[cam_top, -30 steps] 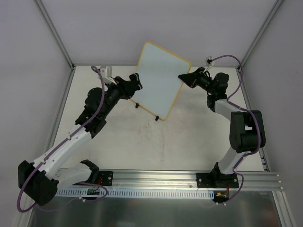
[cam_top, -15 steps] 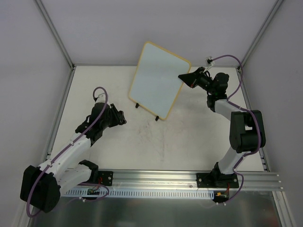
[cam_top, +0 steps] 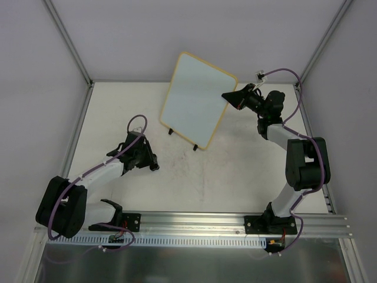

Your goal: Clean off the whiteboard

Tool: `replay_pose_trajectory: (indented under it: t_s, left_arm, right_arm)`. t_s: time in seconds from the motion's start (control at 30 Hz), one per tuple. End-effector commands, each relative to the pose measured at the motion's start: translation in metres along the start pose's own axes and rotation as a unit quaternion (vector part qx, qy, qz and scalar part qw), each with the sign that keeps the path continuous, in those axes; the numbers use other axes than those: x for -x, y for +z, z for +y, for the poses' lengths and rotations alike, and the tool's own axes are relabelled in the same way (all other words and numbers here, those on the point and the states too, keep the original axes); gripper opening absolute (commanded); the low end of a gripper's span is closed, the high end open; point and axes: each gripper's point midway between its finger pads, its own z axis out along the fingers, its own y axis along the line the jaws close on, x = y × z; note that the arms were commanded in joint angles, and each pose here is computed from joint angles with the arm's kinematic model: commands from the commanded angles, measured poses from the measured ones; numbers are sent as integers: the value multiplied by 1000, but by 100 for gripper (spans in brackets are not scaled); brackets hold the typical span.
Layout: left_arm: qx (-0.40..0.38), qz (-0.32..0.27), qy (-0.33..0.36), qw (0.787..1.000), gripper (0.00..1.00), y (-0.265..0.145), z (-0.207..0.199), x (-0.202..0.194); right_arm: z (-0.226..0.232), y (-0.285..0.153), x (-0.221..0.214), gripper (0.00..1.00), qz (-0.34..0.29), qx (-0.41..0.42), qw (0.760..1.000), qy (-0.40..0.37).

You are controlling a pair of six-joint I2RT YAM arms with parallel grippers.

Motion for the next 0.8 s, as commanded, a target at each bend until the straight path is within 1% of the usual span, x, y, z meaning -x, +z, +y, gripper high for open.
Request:
replay_pose_trajectory:
  t_s: [0.0,0.07,0.13,0.17,0.2,0.33,0.4,0.43,0.53,0.57,0.63,0.77]
  left_arm:
    - [-17,14,6,1000,16,1,-6,-2]
    - [-14,18,8,1000,24,3,-5,-2]
    - [-13,21,8,1000,27,4,-5,-3]
    - [-14,21,7,1000,32,5,-6,-3]
    - [-14,23,6,1000,39,5,-6,-3]
    - [-17,18,7,1000,44,3,-7,-1]
    - [-19,14,8,1000,51,1,-7,0]
    - [-23,5,8,1000,60,-3,-9,3]
    - [-34,-20,8,999,75,-12,-12,11]
    - [-35,-29,10,999,87,-15,-12,13]
    - [-44,-48,14,998,99,-23,-13,18]
    - [-34,-80,17,996,99,-31,-7,26]
  right_arm:
    - [31,1,-8,0,22,54,998,-36]
    - [30,0,-7,0,21,53,998,-38]
    - [30,1,-9,0,22,53,998,-36]
    - [30,1,-9,0,22,53,998,-36]
    - [31,1,-8,0,22,54,998,-36]
    - [30,1,-8,0,21,54,998,-36]
    - [31,1,-9,0,22,54,998,-35]
    - [30,0,-8,0,22,54,998,-35]
    - [29,1,-8,0,21,53,998,-35]
    - [30,1,-8,3,21,54,998,-35]
    - [30,1,-9,6,21,54,998,-35]
    - [29,1,-9,8,21,54,998,-35]
